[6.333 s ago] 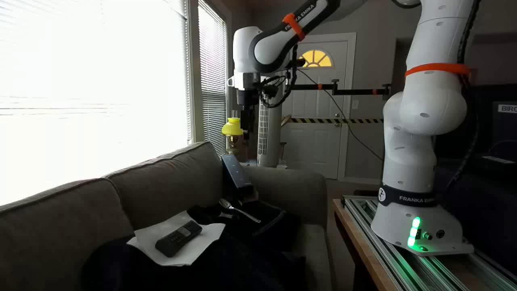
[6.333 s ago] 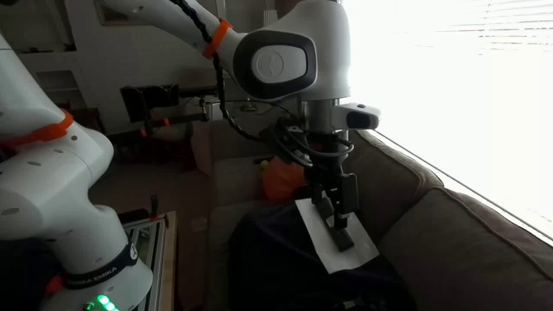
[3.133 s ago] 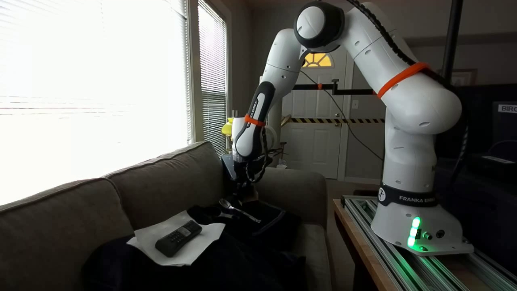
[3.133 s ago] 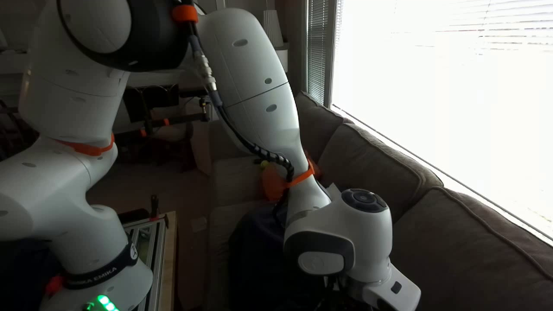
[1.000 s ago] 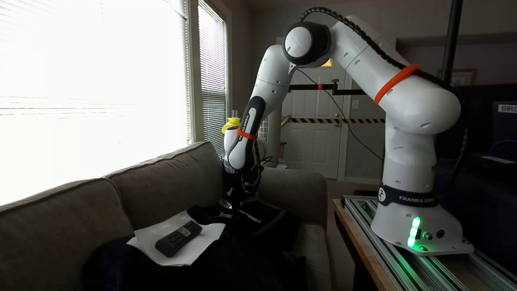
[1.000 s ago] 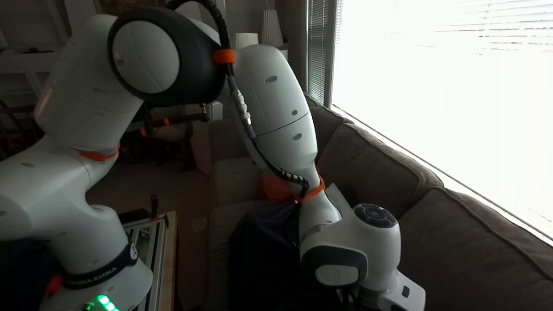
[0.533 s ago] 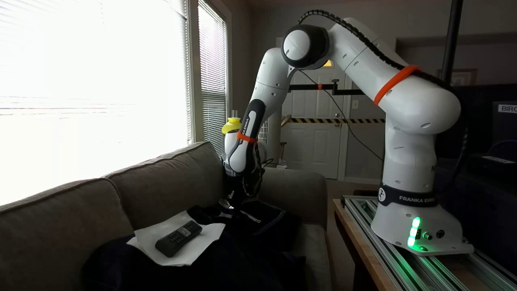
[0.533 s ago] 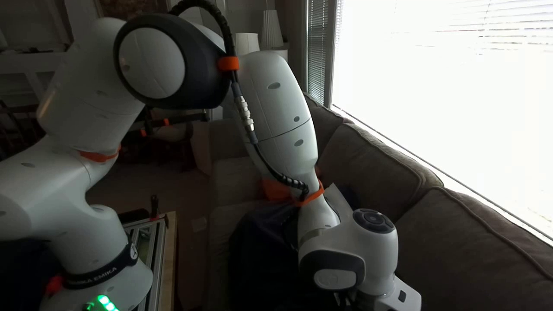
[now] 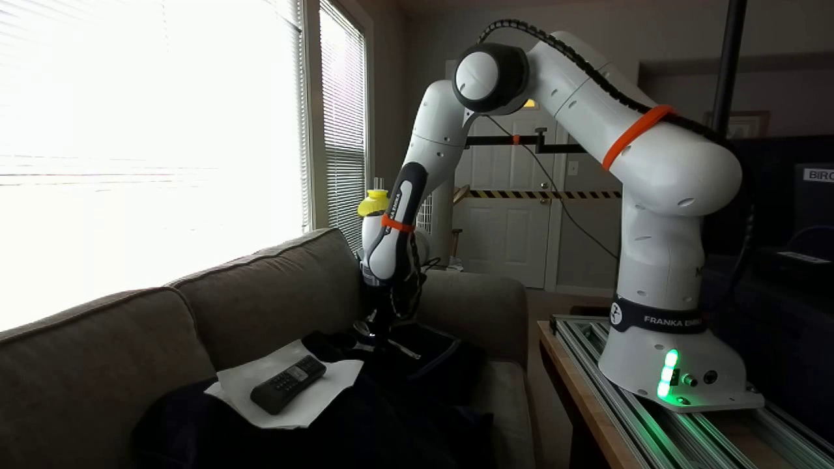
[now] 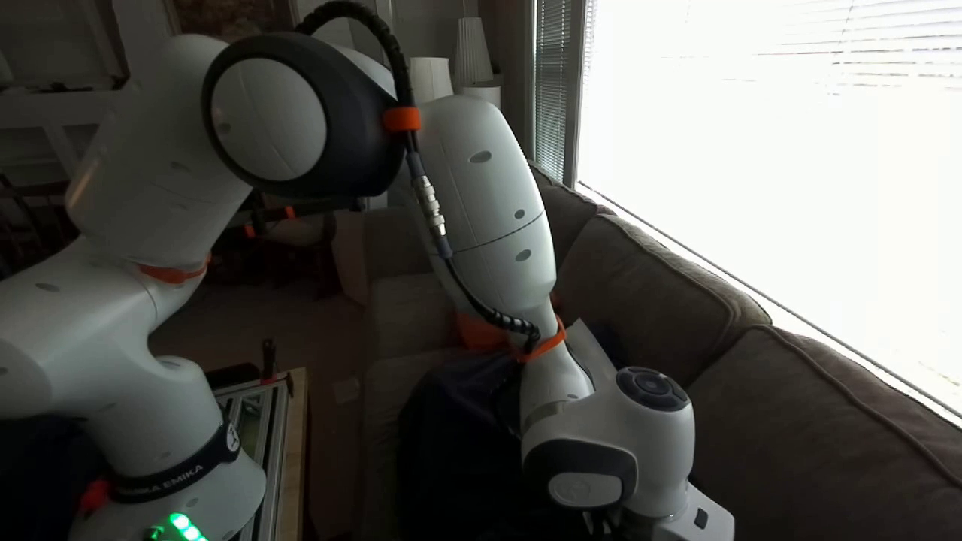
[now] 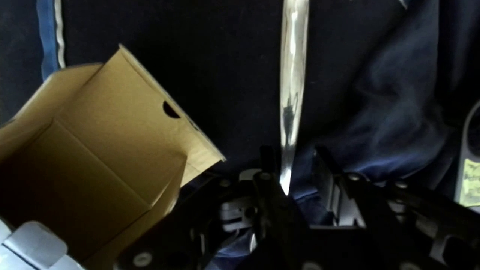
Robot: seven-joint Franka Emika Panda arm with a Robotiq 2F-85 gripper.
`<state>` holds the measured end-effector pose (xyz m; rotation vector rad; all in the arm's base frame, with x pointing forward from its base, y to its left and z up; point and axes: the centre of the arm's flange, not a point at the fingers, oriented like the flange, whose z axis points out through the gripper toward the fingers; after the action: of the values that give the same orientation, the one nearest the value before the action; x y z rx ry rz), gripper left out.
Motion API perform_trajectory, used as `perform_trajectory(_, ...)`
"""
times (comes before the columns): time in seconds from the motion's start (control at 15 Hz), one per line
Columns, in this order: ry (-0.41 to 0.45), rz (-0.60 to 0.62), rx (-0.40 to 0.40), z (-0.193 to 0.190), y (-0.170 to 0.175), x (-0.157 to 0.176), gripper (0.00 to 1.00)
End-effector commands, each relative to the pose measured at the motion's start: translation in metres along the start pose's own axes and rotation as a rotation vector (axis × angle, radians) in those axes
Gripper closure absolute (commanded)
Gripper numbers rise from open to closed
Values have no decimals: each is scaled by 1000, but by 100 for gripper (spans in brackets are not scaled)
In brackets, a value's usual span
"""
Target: Pick up the spoon and put it on the white paper where there's a remote
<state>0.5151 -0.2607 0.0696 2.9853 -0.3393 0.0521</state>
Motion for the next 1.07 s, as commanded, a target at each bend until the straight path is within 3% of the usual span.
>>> perform_trajectory(0.0, 7, 16, 19, 11, 5, 6, 76)
perform_trajectory(0.27, 10, 24, 24, 13, 8, 7, 71)
perform_trajectory(0.33, 8, 24, 24, 13, 9, 7, 75)
perform_trajectory(0.4, 8, 26, 24, 14, 9, 7, 94)
perform_trajectory(0.47, 12, 26, 23, 13, 9, 7, 95)
perform_trajectory(0.6, 28, 31, 7, -2, 10, 1, 100)
perform_trajectory(0.73, 36, 43, 4, -30, 10, -8, 98)
perform_trajectory(1.0, -25, 34, -26, -82, 17, -24, 98)
